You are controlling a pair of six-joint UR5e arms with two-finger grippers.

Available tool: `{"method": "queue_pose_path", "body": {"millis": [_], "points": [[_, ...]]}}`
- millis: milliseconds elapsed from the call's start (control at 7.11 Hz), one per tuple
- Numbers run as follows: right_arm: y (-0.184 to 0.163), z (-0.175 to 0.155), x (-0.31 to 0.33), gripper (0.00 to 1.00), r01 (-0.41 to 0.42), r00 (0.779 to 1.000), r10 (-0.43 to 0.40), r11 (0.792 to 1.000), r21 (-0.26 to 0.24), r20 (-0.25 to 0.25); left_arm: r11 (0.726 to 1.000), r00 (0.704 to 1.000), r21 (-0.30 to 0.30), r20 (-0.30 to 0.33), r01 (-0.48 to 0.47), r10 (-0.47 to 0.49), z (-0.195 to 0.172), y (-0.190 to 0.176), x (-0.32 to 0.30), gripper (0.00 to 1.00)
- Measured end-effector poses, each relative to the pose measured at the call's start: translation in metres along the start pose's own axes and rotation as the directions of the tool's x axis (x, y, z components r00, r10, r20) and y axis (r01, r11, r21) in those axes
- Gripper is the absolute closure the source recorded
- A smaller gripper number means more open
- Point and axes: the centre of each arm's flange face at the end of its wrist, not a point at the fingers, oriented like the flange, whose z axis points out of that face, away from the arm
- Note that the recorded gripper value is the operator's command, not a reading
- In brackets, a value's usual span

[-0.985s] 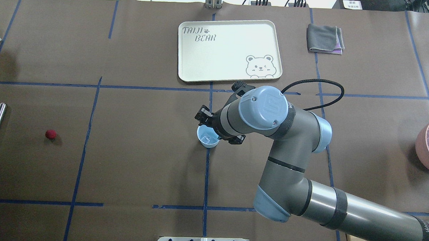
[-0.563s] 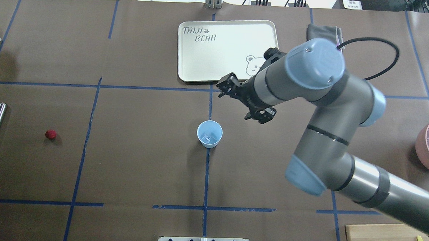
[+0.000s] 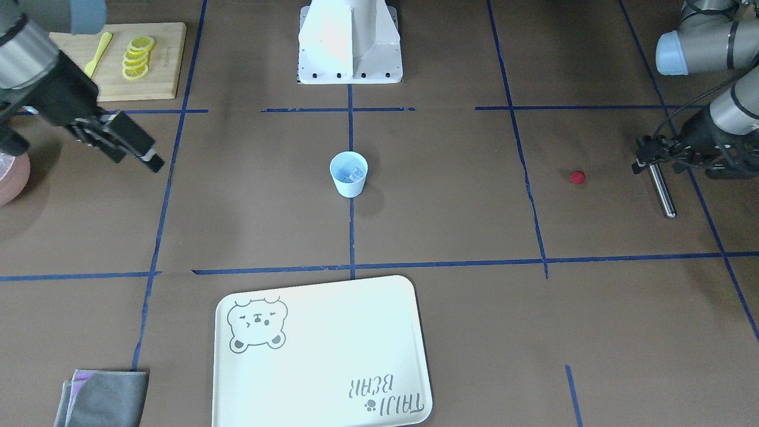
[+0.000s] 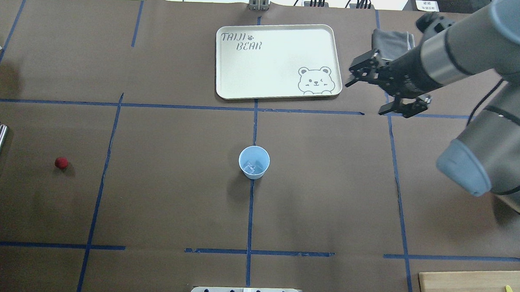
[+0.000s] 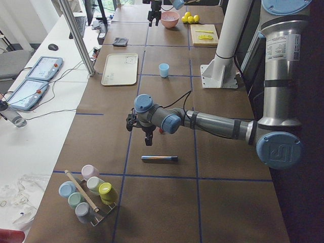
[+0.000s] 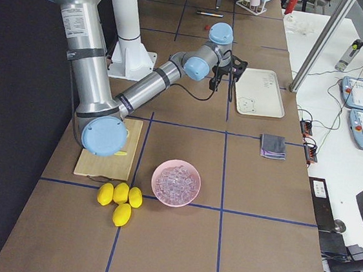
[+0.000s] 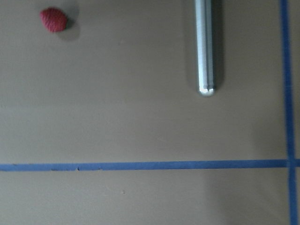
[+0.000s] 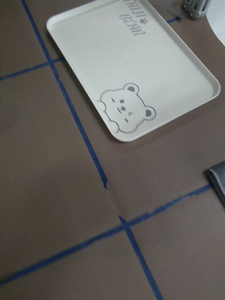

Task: Mash ice and strawberries in cup
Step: 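Withdraw the right gripper while the left gripper reaches toward the strawberry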

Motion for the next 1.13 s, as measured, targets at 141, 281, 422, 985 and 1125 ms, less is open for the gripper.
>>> {"method": "queue_pose_path", "body": {"millis": [141,281,422,985,1125], "points": [[-0.027,-0.019,0.046,0.00,0.048,0.999,-0.048,0.999,0.014,-0.020,0.999,0.999,0.011,0.021,0.035,-0.035,0.020,0.007,0.029,0.00],[-0.042,-0.028,0.073,0.00,0.074,0.997,-0.074,0.997,0.015,-0.030,0.999,0.998,0.017,0.043,0.044,-0.045,0.038,0.015,0.050,0.01],[-0.050,-0.031,0.087,0.00,0.084,0.996,-0.084,0.996,0.014,-0.035,0.999,0.998,0.011,0.055,0.031,-0.032,0.053,0.025,0.066,0.02],[-0.055,-0.030,0.097,0.00,0.087,0.995,-0.087,0.996,0.015,-0.042,1.000,0.998,-0.024,0.057,-0.015,0.016,0.088,0.046,0.083,0.14],[-0.055,-0.030,0.098,0.00,0.087,0.995,-0.086,0.996,0.018,-0.045,1.000,0.998,-0.026,0.058,-0.017,0.019,0.090,0.047,0.083,0.21]]}}
